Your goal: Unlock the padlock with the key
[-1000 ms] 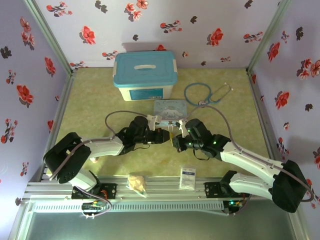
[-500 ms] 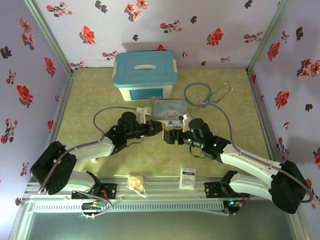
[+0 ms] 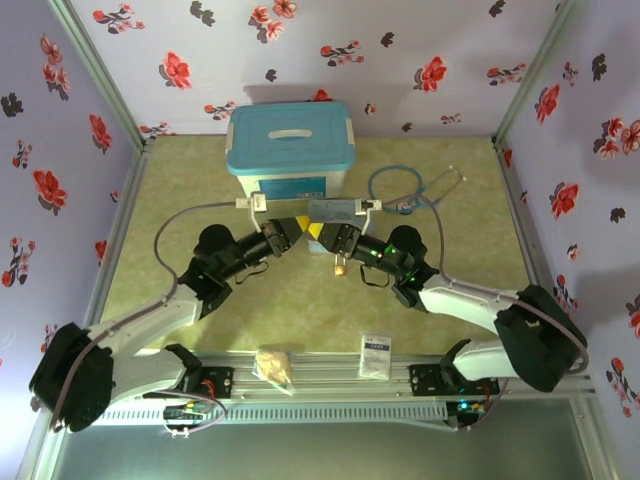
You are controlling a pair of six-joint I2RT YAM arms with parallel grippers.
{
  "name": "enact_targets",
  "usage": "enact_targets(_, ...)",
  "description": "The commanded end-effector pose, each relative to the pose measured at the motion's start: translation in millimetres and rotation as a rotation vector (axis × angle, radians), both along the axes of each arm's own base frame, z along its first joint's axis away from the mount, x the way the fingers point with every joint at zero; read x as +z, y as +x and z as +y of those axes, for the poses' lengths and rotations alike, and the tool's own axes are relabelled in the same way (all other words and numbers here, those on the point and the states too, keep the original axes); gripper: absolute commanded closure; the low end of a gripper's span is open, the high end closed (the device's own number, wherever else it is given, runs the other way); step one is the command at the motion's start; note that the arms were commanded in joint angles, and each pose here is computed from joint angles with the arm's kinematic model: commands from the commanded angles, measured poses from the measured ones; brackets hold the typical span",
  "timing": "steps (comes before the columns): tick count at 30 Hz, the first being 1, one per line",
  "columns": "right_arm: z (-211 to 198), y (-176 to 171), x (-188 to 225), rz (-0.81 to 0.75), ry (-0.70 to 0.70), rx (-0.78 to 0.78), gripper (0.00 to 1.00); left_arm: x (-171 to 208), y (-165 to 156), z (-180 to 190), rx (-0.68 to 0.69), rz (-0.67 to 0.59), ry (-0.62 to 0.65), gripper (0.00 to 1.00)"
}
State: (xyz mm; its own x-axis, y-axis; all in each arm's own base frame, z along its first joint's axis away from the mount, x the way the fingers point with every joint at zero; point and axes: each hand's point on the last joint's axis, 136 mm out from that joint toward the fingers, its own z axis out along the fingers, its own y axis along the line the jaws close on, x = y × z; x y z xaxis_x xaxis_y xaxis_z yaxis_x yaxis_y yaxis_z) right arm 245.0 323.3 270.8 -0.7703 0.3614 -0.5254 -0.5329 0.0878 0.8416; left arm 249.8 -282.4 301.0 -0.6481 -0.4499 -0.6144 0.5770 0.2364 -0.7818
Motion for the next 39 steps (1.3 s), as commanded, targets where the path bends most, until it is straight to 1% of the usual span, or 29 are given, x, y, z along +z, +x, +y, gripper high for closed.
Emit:
enact_targets(1,2.6,-13.5,44.6,-0.078,0.15,0.098,0.27,24.3,-7.7,8.2,0.03,-0.115,-0.003,1.0)
enact_targets(3,3.8,-13.5,46.1,-0.078,0.163,0.109,0.3,24.2,-7.2,11.2,0.046,-0.112,-0.002,1.0)
enact_targets(5,3.6,-15.1,50.8,-0.084,0.193,0.116,0.32,23.8,-5.5,12.5,0.053,-0.099,-0.027,1.0)
enact_targets(10,10.0,-20.9,55.7,-0.095,0.228,0.156,0.37,21.2,-2.3,8.1,0.041,-0.083,-0.04,1.0)
enact_targets(16,11.9,-22.1,52.7,-0.094,0.224,0.161,0.52,26.1,-3.3,8.1,0.04,-0.108,-0.057,1.0)
enact_targets(18,11.3,-22.6,52.4,-0.096,0.223,0.16,0.56,23.7,-2.4,8.3,0.041,-0.098,-0.06,1.0)
enact_targets(22,10.9,-22.2,49.9,-0.096,0.22,0.153,0.69,21.5,-1.9,7.6,0.039,-0.088,-0.067,1.0)
enact_targets(24,11.0,-20.8,48.0,-0.093,0.216,0.147,0.72,20.6,-1.4,7.3,0.038,-0.083,-0.066,1.0)
enact_targets(29,11.4,-21.6,46.4,-0.093,0.213,0.148,0.84,15.6,-0.4,8.3,0.046,-0.073,-0.061,1.0)
enact_targets(34,11.5,-22.0,43.3,-0.085,0.209,0.147,0.83,13.9,1.1,8.8,0.053,-0.068,-0.06,1.0)
enact_targets(36,11.1,-21.9,43.0,-0.085,0.209,0.144,0.8,14.2,1.0,8.2,0.052,-0.067,-0.06,1.0)
enact_targets(39,11.1,-22.5,42.6,-0.085,0.209,0.144,0.83,13.7,2.1,8.3,0.055,-0.068,-0.057,1.0)
